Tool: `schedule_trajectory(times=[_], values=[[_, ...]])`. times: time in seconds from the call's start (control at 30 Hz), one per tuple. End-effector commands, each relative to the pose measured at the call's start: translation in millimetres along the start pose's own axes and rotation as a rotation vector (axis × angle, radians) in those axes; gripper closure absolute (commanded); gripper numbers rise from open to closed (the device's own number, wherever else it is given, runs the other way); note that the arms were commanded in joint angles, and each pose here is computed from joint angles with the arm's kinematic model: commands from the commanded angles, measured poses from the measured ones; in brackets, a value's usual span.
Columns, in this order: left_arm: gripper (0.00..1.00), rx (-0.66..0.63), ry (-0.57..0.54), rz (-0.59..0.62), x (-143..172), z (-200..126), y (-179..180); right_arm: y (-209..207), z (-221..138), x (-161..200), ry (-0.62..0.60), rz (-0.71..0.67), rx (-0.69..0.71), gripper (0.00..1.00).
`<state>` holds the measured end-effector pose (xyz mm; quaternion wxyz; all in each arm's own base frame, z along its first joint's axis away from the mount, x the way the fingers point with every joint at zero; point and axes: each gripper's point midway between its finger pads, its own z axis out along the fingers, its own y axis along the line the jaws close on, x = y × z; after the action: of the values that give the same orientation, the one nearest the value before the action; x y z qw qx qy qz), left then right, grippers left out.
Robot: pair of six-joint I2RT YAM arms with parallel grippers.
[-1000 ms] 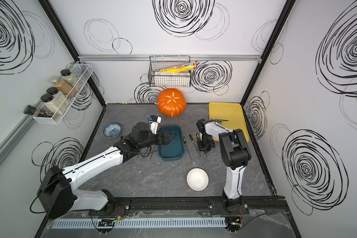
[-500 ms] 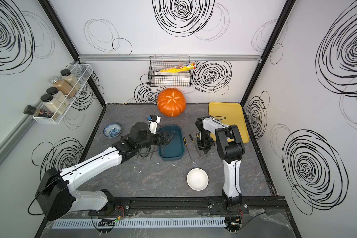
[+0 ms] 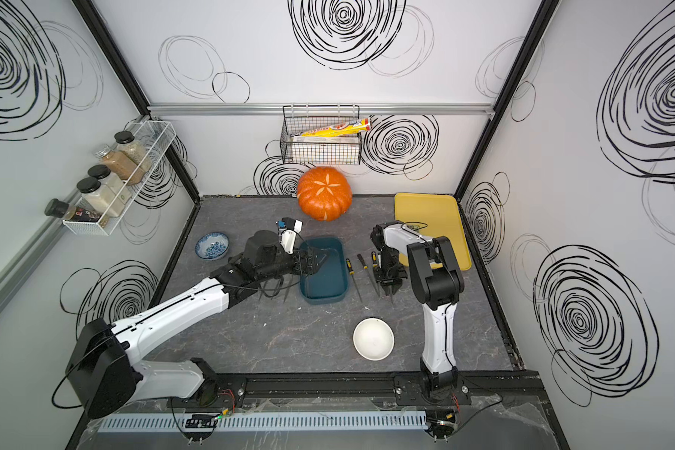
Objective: Take the file tool out of the storage box
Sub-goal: Place the file tool at the center of the board, then pick up the file tool from the storage box.
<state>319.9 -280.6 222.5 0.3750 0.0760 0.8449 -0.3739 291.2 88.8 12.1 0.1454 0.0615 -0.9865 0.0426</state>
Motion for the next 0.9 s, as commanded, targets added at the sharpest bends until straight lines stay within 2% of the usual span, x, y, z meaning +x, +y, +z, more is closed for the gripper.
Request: schedule_trajectory(times=[0.0, 0.1, 0.27, 0.37, 0.47, 0.5, 0.67, 0.87], values=[[0.01, -0.103, 0.007, -0.007, -2, 8, 18, 2, -13, -22, -0.152, 0.001, -0.024, 0.68], [0.01, -0.268, 0.061, -0.001, 10, 21, 50, 9, -57, -31, -0.343, 0.005, -0.095, 0.64], [0.13, -0.529, 0.138, 0.016, 26, 41, 93, 34, -141, -20, -0.680, -0.037, -0.317, 0.58], [0.20, -0.588, 0.160, 0.022, 29, 49, 102, 38, -170, -9, -0.836, -0.052, -0.387, 0.56], [0.31, -0.641, 0.217, 0.031, 37, 63, 106, 47, -187, 2, -0.940, -0.080, -0.471, 0.56], [0.32, -0.676, 0.228, 0.043, 37, 67, 107, 51, -192, 5, -0.971, -0.103, -0.504, 0.56], [0.31, -0.838, 0.342, 0.044, 58, 87, 124, 54, -201, 20, -1.079, -0.145, -0.547, 0.56], [0.24, -0.960, 0.405, 0.032, 70, 101, 141, 60, -229, 46, -1.186, -0.198, -0.630, 0.55]])
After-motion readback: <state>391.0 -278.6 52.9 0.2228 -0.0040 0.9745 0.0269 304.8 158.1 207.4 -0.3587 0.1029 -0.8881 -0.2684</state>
